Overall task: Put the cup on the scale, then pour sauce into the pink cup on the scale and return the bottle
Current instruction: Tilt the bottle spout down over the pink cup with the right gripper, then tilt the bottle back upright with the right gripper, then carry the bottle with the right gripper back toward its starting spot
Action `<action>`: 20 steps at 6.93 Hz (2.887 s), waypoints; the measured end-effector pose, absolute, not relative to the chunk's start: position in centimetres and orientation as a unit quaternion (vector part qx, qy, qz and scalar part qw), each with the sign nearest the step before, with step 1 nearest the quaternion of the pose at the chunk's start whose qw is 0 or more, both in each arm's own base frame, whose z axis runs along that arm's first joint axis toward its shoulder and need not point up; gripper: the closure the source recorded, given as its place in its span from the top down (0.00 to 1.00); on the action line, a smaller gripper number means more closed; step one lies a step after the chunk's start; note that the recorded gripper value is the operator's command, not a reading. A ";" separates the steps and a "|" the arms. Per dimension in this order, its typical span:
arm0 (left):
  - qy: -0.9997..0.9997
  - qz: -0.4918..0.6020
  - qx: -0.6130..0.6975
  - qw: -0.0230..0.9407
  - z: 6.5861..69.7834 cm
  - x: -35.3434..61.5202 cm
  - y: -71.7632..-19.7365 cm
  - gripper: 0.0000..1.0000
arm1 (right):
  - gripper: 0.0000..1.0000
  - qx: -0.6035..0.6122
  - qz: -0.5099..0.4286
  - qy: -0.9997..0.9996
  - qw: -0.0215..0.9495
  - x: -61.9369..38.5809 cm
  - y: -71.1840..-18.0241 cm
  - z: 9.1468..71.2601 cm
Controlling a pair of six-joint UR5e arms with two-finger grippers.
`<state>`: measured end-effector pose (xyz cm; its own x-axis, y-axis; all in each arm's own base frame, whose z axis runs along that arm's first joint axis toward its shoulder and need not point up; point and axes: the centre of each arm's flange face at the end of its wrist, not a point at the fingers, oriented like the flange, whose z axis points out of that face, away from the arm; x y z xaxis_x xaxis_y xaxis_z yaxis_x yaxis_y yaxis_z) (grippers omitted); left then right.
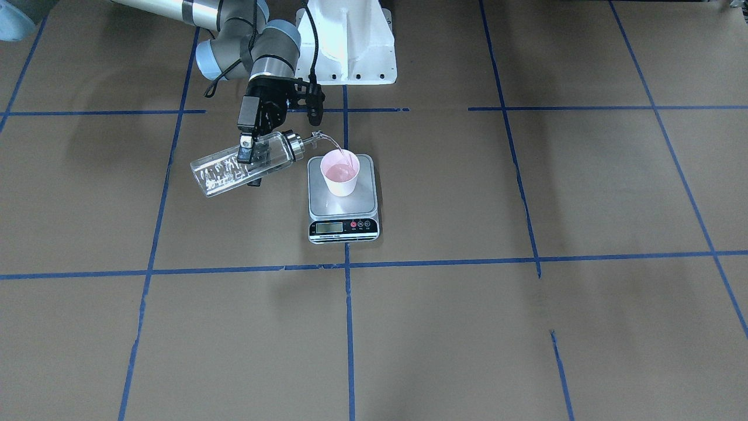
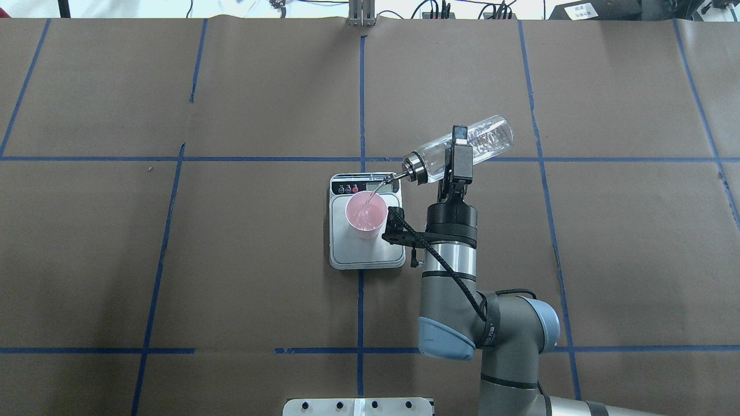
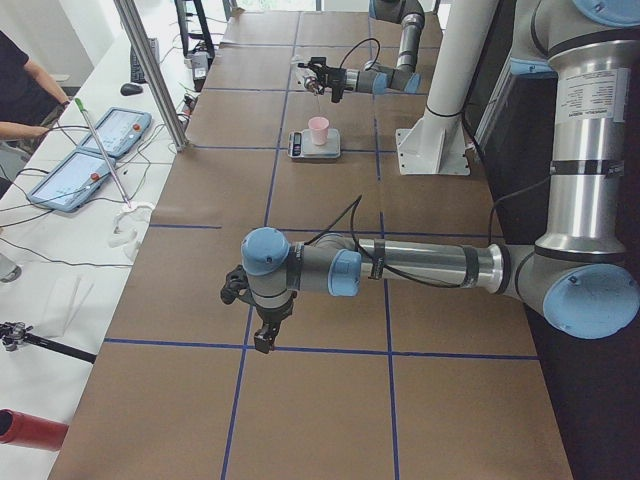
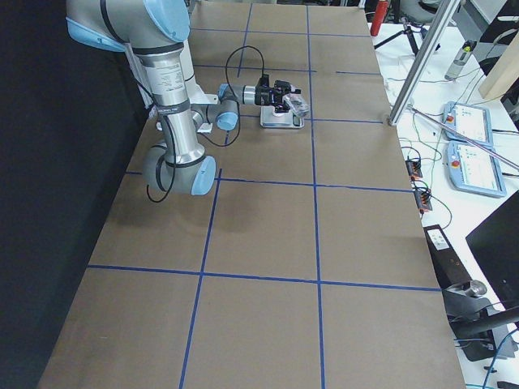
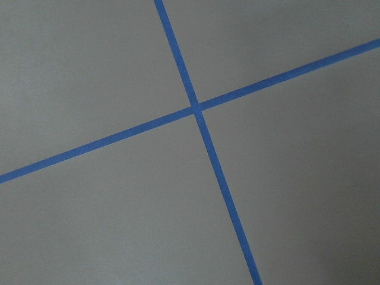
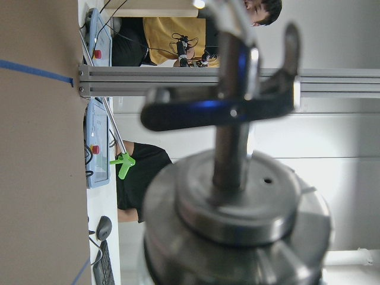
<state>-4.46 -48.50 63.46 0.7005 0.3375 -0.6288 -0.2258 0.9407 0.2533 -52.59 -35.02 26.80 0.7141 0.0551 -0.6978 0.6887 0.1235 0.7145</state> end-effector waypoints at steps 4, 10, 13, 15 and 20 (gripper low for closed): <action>0.356 0.148 0.071 0.920 62.5 -4.6 -48.9 1.00 | 0.00 0.648 -0.188 0.221 0.704 -51.9 -34.6 27.1; 0.355 0.147 0.077 0.920 61.6 -5.0 -49.5 1.00 | 0.00 0.675 -0.006 -0.056 0.736 -51.0 -34.3 26.5; 0.355 0.142 0.076 0.921 59.3 -5.4 -49.7 1.00 | 0.00 0.646 0.063 -0.168 0.742 -48.8 -33.8 28.2; 0.354 0.142 0.079 0.921 58.1 -5.6 -49.6 1.00 | 0.00 0.609 0.082 -0.222 0.757 -45.4 -34.3 32.0; 0.349 0.143 0.084 0.922 57.5 -5.7 -49.8 1.00 | 0.00 0.470 0.176 -0.329 0.800 -35.8 -37.3 39.6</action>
<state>-5.71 -49.76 57.49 0.7158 0.3220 -0.6197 -0.2042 0.9451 0.2553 -35.77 -37.35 39.58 0.7213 -0.0278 0.6921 -0.5907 0.4970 0.6356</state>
